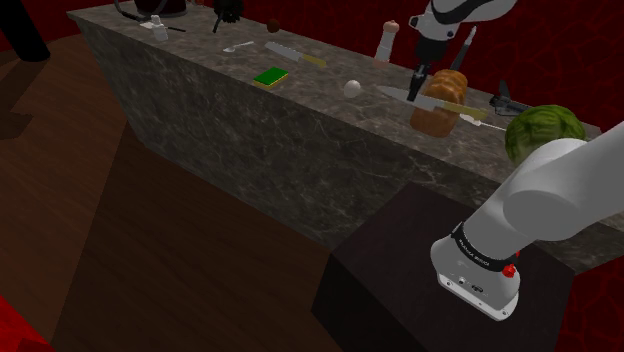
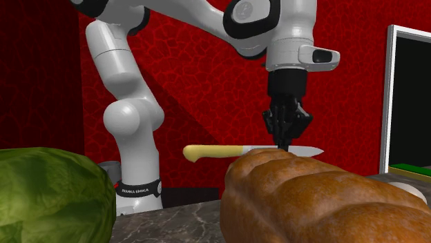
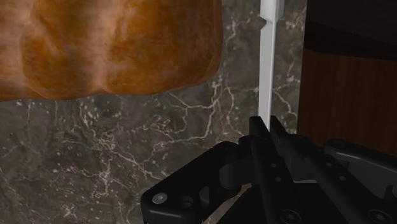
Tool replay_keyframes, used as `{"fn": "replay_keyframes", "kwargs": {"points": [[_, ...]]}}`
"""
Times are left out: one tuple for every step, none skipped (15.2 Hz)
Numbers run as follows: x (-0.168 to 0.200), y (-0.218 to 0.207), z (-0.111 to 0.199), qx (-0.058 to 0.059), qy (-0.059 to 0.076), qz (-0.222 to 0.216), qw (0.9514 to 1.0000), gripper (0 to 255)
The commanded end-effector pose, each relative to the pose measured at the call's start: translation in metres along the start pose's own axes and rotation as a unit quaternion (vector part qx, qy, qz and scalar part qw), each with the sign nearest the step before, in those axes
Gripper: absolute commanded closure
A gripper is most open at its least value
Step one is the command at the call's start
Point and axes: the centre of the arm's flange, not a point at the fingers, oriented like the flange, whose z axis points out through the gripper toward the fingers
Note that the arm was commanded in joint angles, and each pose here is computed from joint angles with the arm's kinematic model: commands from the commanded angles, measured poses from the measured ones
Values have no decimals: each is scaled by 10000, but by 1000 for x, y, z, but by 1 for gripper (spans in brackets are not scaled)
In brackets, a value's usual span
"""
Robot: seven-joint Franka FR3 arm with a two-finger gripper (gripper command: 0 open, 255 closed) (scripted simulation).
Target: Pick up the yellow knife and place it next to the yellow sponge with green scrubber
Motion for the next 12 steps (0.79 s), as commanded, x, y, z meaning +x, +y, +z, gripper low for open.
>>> {"fn": "replay_keyframes", "kwargs": {"points": [[-1, 0, -10, 2, -3, 0, 10000, 255], [-1, 0, -16, 2, -3, 0, 10000, 255], [-1, -1, -21, 2, -3, 0, 10000, 255], [-1, -1, -26, 2, -3, 0, 10000, 255], [-1, -1, -28, 2, -3, 0, 10000, 255], [12, -3, -29, 2, -3, 0, 10000, 255], [25, -5, -29, 2, -3, 0, 10000, 255], [38, -8, -30, 2, -3, 0, 10000, 255], [51, -10, -30, 2, -3, 0, 10000, 255], [64, -12, -31, 2, -3, 0, 10000, 255], [77, -15, -32, 2, -3, 0, 10000, 255], [90, -17, -32, 2, -3, 0, 10000, 255]]}}
